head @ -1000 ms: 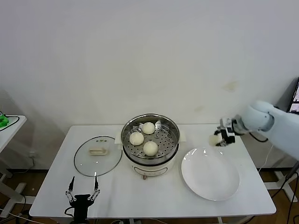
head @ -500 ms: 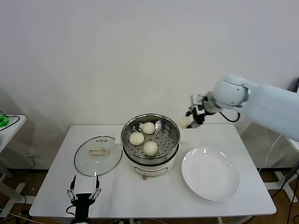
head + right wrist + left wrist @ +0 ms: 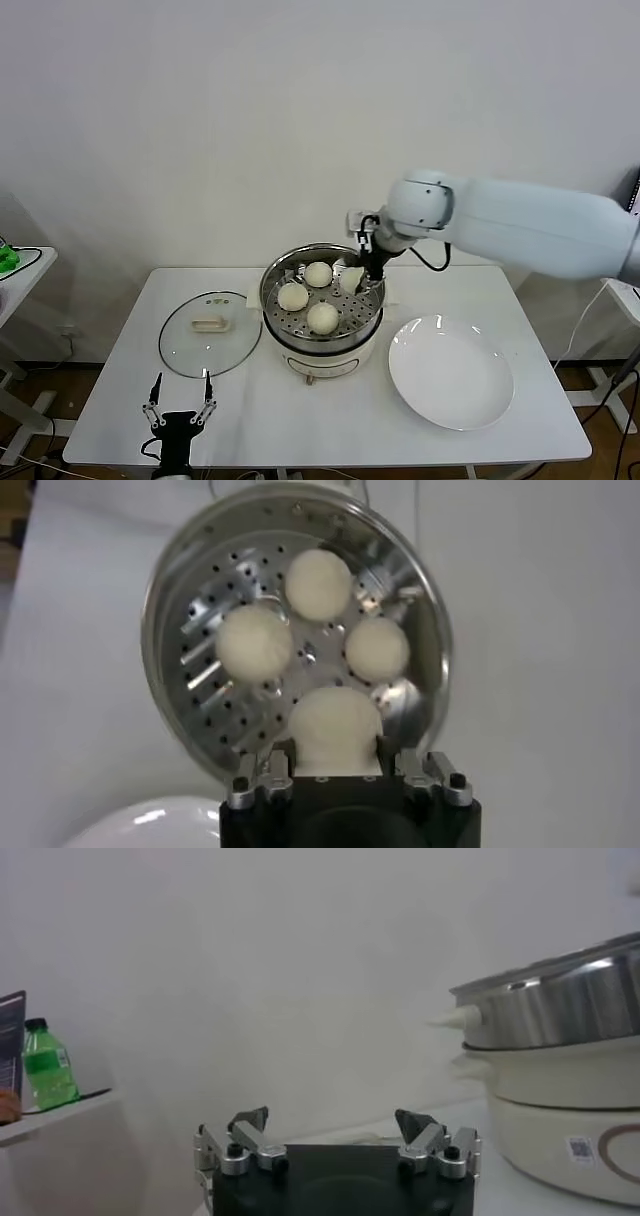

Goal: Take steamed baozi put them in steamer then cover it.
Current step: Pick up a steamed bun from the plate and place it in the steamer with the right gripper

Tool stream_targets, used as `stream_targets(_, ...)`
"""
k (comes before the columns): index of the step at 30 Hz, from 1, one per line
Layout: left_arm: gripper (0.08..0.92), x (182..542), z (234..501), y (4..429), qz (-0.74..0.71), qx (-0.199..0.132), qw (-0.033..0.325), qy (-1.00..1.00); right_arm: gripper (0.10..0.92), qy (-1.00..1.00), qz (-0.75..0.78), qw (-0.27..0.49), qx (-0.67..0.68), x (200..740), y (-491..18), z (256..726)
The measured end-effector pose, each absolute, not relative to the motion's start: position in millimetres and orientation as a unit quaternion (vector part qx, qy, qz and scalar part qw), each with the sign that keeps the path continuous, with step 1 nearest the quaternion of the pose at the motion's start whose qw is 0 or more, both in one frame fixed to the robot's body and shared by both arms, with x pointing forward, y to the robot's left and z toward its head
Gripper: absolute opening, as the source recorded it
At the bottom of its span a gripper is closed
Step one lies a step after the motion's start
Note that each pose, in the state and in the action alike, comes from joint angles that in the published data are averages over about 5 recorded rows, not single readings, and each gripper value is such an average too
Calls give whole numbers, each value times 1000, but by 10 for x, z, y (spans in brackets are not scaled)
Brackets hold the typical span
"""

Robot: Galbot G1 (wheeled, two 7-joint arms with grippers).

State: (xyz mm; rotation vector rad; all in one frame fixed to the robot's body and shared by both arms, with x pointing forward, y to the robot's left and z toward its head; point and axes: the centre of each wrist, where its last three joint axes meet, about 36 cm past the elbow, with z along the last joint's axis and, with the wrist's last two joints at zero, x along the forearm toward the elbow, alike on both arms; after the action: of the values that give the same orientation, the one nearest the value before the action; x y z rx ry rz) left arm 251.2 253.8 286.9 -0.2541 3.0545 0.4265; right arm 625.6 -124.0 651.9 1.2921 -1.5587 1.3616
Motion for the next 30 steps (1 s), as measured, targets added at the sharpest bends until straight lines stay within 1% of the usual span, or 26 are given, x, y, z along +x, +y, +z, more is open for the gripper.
stream_targets(5, 823, 2521, 2868, 2546, 137, -84, 24, 987, 518, -599, 519, 352, 498, 6326, -1163, 6402)
stream_targets(12, 823, 2512, 2866, 2557, 138, -85, 24, 987, 518, -601, 516, 362, 492, 6430, -1183, 6229)
stream_targets(30, 823, 2503, 2841, 2571, 137, -87, 22, 987, 518, -592, 527, 366, 488, 6595, -1110, 5893)
